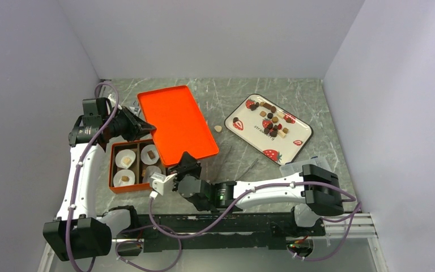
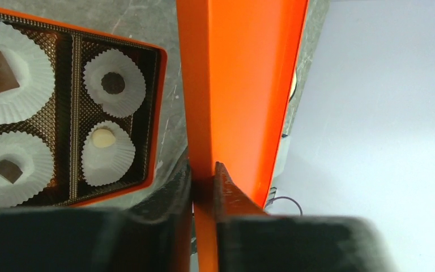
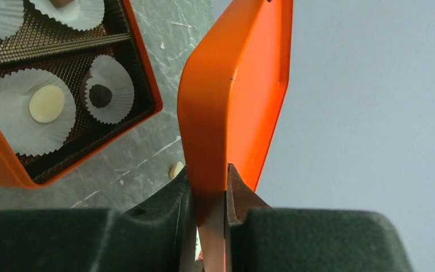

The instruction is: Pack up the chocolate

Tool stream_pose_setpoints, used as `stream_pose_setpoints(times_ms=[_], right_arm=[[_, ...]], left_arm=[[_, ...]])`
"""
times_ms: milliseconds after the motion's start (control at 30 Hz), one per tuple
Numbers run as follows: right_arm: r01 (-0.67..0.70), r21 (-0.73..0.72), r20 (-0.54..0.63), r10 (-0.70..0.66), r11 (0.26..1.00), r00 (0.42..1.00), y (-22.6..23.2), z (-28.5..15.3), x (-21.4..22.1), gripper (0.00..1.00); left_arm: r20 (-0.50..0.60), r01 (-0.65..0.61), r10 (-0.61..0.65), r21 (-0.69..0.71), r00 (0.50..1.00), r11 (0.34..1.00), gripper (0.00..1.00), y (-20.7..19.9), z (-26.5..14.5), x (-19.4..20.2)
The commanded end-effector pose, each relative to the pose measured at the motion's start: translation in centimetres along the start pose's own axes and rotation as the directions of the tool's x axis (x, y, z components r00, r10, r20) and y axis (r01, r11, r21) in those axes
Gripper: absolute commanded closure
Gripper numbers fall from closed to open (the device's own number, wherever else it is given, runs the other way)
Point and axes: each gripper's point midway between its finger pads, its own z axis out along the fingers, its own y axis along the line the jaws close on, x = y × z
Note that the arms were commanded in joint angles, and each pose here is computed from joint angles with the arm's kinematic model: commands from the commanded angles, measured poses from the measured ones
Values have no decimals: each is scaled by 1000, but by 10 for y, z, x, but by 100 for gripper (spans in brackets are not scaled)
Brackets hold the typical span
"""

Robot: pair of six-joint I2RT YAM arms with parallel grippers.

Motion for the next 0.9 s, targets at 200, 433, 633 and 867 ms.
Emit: stream_pose_setpoints(times_ms=[200, 433, 633, 867], right_arm=[[-350, 89, 70, 344, 933, 936, -74, -14, -23, 100], [-555, -119, 86, 565, 824, 821, -98, -16, -31, 100], [-726, -369, 70, 796, 580, 601, -125, -8, -42, 100], [-743, -645, -83, 950, 178, 300, -145, -1, -61, 100]], left_arm=[[137, -218, 205, 86, 969, 972, 21, -44, -28, -24], [352, -360, 345, -22, 870, 933, 1, -75, -69, -67], [565, -379, 427, -209, 706, 902, 1, -90, -131, -101], [609, -165, 452, -469, 651, 868, 1, -33, -162, -114]])
